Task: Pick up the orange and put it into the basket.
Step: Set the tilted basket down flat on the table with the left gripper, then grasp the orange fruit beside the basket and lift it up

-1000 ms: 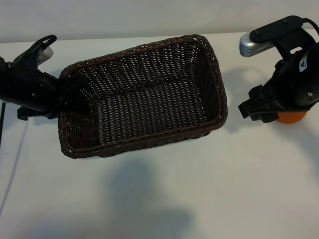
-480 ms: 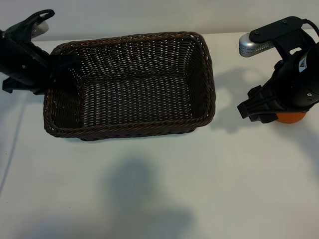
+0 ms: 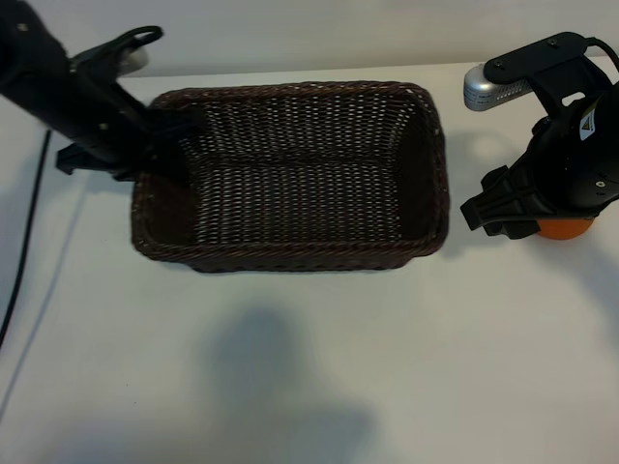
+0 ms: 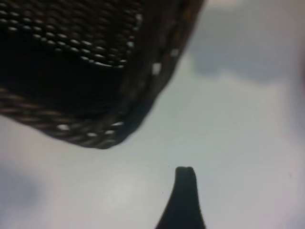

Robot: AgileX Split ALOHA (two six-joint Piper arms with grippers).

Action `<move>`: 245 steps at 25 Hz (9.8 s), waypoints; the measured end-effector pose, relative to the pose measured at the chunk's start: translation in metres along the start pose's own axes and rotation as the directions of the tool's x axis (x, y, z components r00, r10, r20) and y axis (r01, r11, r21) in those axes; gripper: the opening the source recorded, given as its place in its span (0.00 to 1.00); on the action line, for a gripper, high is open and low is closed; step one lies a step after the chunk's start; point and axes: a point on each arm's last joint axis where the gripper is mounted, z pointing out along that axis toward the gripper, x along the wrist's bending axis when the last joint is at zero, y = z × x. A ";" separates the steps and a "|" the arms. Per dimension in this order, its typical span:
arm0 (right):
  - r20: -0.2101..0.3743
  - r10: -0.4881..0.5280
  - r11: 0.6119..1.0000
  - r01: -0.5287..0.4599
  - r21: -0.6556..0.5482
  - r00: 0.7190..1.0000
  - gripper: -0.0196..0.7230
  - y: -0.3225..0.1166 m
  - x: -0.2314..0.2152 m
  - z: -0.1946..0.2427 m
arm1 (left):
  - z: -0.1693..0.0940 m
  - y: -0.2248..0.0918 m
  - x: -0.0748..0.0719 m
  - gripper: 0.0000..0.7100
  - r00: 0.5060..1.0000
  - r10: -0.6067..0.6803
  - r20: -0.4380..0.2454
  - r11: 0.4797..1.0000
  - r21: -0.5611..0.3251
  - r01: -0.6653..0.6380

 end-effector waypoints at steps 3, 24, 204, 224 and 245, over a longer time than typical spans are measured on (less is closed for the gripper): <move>0.000 0.000 1.000 0.000 0.000 1.000 0.81 0.000 0.000 0.000 | 0.009 0.009 -0.006 0.21 1.000 0.002 0.004 1.000 0.002 -0.002; -0.001 0.001 1.000 -0.001 0.002 1.000 0.81 0.000 0.000 0.000 | 0.053 0.018 -0.008 0.21 1.000 -0.005 -0.029 0.999 0.041 0.007; 0.213 0.223 0.974 -0.207 -0.092 0.951 0.82 0.022 -0.069 0.047 | -0.147 -0.358 0.051 0.83 0.937 0.010 -0.350 0.694 -0.672 -0.258; 0.231 0.245 0.968 -0.252 0.003 0.942 0.82 0.039 -0.099 0.111 | -0.147 -0.358 0.051 0.83 0.937 0.020 -0.349 0.693 -0.670 -0.264; 0.189 0.264 0.950 -0.289 0.119 0.946 0.25 0.026 -0.116 0.141 | -0.147 -0.358 0.051 0.83 0.937 0.020 -0.349 0.693 -0.671 -0.264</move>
